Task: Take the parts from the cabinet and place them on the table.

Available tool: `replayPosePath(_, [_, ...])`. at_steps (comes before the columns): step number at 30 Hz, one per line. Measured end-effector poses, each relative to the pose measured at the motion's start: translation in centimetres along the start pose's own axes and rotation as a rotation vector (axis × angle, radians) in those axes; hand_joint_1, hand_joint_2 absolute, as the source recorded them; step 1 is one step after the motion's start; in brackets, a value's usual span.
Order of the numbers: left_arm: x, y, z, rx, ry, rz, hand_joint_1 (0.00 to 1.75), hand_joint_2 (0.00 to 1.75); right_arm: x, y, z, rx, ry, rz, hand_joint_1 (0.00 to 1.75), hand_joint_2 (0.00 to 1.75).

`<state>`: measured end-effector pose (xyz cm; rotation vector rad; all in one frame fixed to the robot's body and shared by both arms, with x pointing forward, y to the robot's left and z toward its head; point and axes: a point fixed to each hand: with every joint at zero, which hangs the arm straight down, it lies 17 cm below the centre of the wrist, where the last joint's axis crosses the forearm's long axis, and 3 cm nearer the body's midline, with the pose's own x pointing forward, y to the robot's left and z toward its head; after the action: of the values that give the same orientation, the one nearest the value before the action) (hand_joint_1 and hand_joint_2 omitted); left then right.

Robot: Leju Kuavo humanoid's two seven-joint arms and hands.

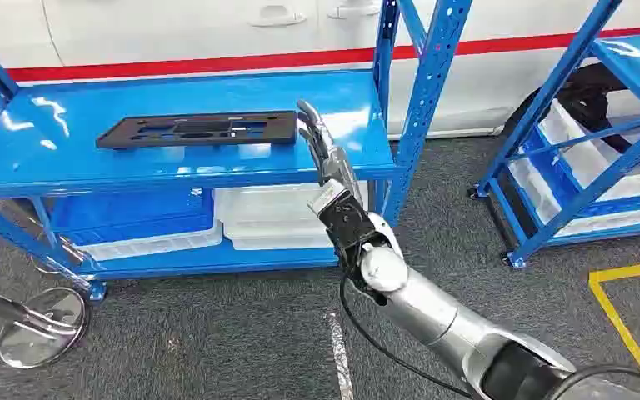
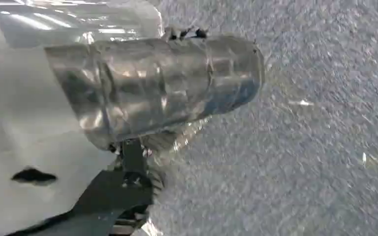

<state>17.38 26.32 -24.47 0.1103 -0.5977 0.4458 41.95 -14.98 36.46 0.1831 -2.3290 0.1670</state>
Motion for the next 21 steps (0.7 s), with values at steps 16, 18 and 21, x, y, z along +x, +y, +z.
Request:
replayPosePath(16, [-0.2, -0.3, 0.1, -0.02, 0.007, -0.015, 0.0, 0.0, -0.5, 0.8, 0.4, 0.045, 0.018, -0.021, 0.0, 0.0])
replayPosePath(18, [-0.3, -0.3, 0.1, -0.02, 0.008, -0.017, 0.0, 0.0, -0.8, 1.0, 0.6, 0.052, 0.025, -0.02, 0.0, 0.0])
replayPosePath(21, [-0.6, -0.2, 0.2, -0.02, 0.015, -0.021, 0.0, 0.0, -0.8, 1.3, 0.6, 0.068, 0.026, -0.023, 0.0, 0.0])
